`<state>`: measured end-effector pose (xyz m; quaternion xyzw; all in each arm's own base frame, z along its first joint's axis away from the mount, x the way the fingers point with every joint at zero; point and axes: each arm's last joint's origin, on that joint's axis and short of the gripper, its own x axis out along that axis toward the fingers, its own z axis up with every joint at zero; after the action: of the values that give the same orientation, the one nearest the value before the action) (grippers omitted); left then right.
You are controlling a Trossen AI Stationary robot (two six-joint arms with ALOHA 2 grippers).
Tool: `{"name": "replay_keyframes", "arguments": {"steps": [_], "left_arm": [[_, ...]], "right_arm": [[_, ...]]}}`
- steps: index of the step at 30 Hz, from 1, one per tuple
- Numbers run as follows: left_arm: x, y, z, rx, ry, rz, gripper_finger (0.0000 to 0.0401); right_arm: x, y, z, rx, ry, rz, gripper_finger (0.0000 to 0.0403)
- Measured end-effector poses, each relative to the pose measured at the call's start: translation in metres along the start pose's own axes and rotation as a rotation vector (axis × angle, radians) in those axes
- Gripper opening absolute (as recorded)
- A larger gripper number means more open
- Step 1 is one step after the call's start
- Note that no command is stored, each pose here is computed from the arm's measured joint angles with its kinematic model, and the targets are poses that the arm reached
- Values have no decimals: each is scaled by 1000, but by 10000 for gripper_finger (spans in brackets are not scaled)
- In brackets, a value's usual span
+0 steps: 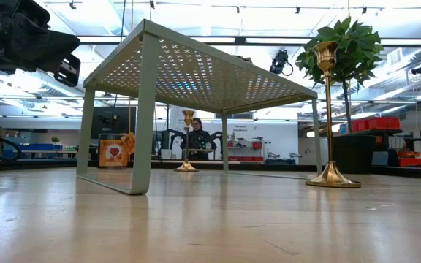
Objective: Pick & Place candle stick holders
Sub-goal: Put the bottom silver scented candle on the shelf
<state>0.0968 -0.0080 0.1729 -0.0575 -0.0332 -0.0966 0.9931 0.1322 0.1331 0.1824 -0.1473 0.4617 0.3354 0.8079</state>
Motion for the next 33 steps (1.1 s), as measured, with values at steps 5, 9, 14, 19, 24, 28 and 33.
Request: {"name": "replay_keyframes", "arguments": {"steps": [5,9,14,19,24,28,33], "left_arm": [[0,0,0,0,0,0,25],[0,0,0,0,0,0,26],[0,0,0,0,0,0,25],[0,0,0,0,0,0,25],[0,0,0,0,0,0,25],[0,0,0,0,0,0,26],[0,0,0,0,0,0,25]], "right_arm": [[0,0,3,-3,-31,2,400],[0,0,3,-7,-31,2,400],[0,0,3,-6,-31,4,400],[0,0,3,-3,-30,5,400],[0,0,3,-3,-30,5,395],[0,0,3,-3,-31,5,380],[0,0,3,-4,-32,6,368]]}}
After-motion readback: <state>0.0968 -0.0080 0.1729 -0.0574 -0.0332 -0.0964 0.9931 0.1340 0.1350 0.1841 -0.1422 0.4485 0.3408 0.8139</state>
